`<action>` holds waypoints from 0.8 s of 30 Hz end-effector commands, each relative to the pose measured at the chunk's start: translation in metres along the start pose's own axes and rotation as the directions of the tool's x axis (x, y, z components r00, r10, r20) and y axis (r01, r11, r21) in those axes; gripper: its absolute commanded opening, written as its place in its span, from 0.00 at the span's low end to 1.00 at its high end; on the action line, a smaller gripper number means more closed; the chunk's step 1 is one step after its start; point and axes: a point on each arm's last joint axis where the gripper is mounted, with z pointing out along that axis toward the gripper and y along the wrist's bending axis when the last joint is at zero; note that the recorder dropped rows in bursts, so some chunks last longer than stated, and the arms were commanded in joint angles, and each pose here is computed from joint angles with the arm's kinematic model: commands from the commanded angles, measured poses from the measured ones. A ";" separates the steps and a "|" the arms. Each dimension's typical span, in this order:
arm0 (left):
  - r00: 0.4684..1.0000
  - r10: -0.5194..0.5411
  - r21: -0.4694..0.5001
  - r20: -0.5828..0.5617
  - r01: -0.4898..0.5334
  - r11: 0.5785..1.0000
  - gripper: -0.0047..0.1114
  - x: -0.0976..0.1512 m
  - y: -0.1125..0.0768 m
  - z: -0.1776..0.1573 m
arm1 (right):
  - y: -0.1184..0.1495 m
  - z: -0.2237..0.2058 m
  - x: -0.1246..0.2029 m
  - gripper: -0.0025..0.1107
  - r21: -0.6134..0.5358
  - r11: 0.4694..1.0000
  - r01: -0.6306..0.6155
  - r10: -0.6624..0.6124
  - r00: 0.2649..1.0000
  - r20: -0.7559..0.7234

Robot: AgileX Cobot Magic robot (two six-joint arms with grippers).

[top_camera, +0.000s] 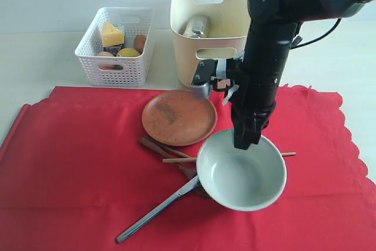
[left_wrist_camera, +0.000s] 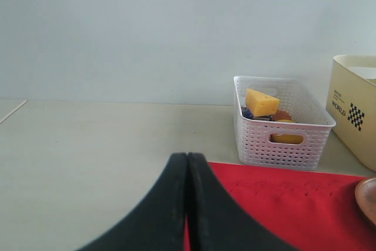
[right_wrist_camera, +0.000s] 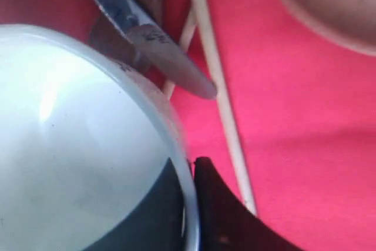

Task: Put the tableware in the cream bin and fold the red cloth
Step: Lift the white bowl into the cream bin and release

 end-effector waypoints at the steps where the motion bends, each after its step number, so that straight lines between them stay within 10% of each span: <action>1: 1.000 -0.004 -0.001 0.010 0.004 1.000 0.05 -0.001 0.000 0.000 | 0.005 -0.033 -0.009 0.02 0.068 0.998 0.007 -0.012 0.997 0.073; 13: 1.000 -0.002 -0.001 0.010 0.002 1.000 0.05 -0.001 0.000 0.000 | 0.015 -0.083 -0.033 0.02 0.123 0.992 -0.019 -0.024 0.942 0.334; 24: 1.000 -0.002 -0.001 0.010 0.002 1.000 0.05 -0.001 0.000 0.000 | -0.018 -0.140 -0.062 0.02 0.352 0.841 -0.410 0.011 0.664 0.748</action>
